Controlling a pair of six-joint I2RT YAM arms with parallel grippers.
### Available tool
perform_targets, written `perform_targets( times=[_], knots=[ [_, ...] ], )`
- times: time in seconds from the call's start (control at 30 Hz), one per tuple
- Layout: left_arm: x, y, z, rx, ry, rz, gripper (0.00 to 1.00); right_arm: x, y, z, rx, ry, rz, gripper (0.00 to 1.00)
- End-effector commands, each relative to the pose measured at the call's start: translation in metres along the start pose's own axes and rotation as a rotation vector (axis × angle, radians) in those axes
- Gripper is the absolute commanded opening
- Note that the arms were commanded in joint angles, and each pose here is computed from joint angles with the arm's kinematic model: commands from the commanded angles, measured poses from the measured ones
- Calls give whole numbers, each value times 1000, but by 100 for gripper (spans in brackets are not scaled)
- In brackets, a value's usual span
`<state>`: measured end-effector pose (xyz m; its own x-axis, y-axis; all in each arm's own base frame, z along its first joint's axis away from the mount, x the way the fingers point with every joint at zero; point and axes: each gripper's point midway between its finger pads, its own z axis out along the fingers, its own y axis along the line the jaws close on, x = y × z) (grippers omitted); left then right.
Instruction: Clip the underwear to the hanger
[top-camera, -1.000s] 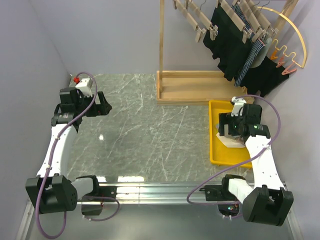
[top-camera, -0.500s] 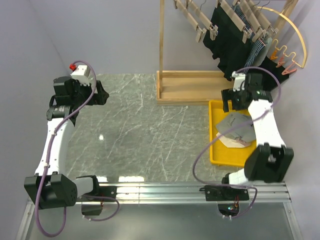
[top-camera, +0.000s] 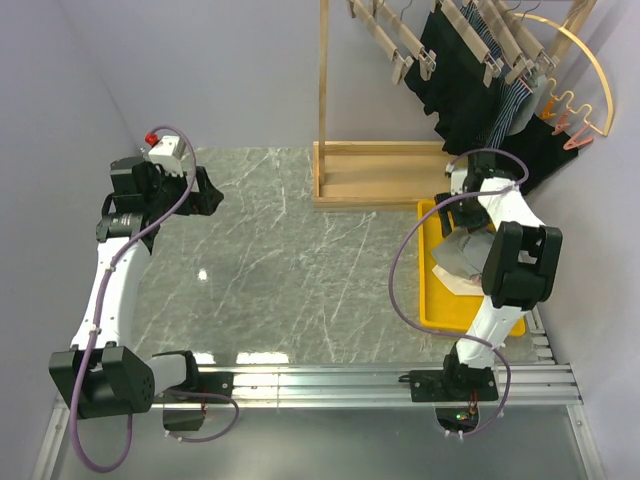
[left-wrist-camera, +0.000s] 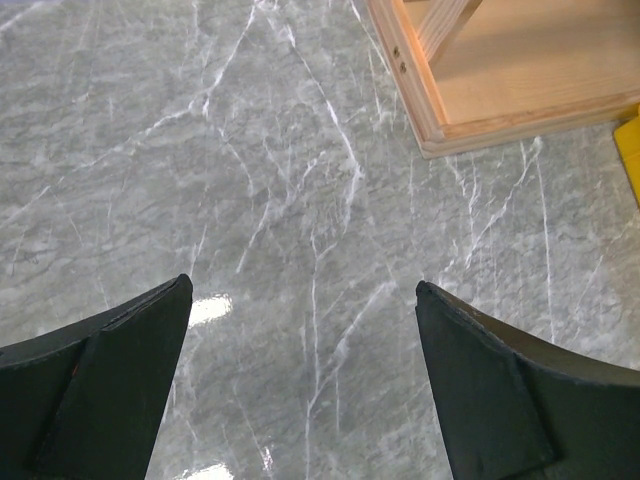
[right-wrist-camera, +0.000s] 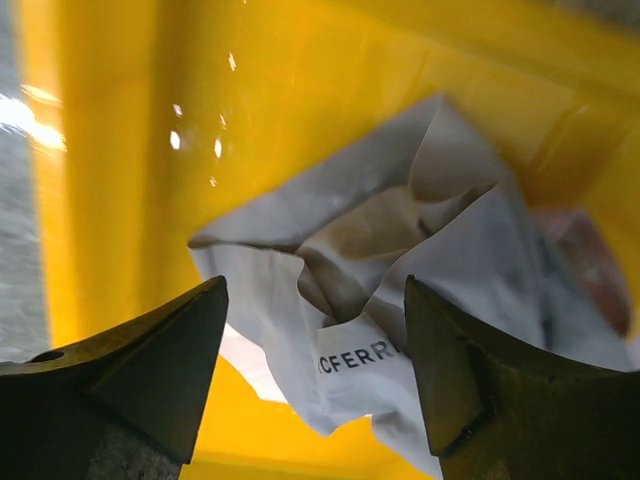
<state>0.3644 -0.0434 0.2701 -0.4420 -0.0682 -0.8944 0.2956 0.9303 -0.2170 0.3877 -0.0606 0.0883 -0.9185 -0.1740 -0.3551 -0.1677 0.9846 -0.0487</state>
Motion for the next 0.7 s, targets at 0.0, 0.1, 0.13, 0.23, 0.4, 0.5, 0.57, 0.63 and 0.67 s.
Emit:
perform_targets(
  times=[0.0,0.1,0.13,0.23,0.4,0.5,0.57,0.63,0.67],
  knots=[
    [-6,-5,-5,18,-33,36,99,16,-9,7,50,45,-27,78],
    [-4,-5,-4,20,-28,36,99,26,-10,9,50,62,-33,74],
    [-2,-6,-4,24,-24,34,99,26,-9,6,43,54,-36,73],
    [3,-6,-3,29,-15,30,99,29,-4,-5,39,37,-48,68],
    [5,-7,-2,38,-11,25,99,21,-1,-29,67,-19,-53,65],
    [6,-7,-1,39,-7,23,99,16,5,-44,81,-52,-59,65],
    [5,-8,-1,43,-8,22,99,16,10,-48,83,-61,-58,65],
    [6,-8,-1,45,-6,21,99,18,15,-47,83,-56,-61,65],
    [6,-9,-1,47,-6,18,99,23,18,-42,76,-41,-61,64]
  ],
)
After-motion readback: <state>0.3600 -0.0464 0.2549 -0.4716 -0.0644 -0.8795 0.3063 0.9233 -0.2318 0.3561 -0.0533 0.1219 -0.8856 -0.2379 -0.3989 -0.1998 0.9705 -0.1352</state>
